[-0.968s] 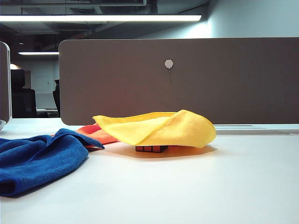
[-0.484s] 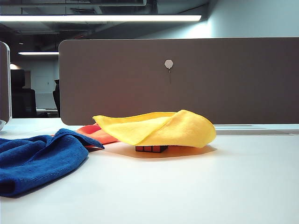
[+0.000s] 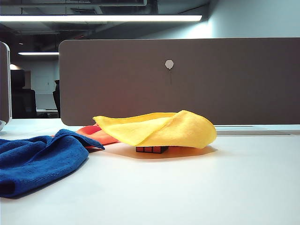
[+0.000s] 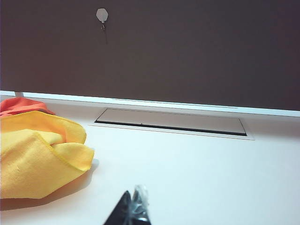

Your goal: Pick up a rag that is the same color as the top surface of the Rubik's Cube and cover the cube with it.

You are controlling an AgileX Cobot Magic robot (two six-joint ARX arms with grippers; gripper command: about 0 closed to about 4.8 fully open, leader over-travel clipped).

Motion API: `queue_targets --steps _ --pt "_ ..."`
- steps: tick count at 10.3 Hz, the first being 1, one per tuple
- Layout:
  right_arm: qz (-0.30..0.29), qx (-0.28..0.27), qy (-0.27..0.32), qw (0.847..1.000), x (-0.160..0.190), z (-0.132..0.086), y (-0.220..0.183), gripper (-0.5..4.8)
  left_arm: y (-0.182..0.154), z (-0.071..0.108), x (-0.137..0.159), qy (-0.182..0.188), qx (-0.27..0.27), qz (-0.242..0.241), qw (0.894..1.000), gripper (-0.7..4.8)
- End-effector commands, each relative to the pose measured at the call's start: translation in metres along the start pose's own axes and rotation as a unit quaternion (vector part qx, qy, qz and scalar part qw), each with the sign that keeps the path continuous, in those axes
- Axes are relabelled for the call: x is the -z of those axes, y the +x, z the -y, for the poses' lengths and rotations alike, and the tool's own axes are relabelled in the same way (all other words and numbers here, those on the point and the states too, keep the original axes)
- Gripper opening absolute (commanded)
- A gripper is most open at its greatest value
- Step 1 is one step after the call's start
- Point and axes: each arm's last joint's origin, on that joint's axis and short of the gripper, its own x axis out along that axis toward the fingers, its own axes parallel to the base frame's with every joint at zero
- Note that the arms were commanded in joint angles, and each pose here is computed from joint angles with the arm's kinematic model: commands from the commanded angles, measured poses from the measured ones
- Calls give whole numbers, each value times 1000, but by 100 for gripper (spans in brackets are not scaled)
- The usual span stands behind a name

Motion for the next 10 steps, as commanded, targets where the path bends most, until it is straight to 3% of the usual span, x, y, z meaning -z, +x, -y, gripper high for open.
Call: queue_targets --steps 1,3,6,10 --pt "6 -45 7 999 0 -3 0 -5 -1 2 -12 5 31 62 998 -5" --pt "6 -23 7 1000 0 -1 0 -6 -1 2 -13 5 35 68 997 -5" --pt "11 60 7 998 -1 3 0 -6 -1 2 -13 5 35 68 997 -5" --pt "18 56 7 998 -2 3 0 -5 -1 2 -13 5 35 67 997 -5"
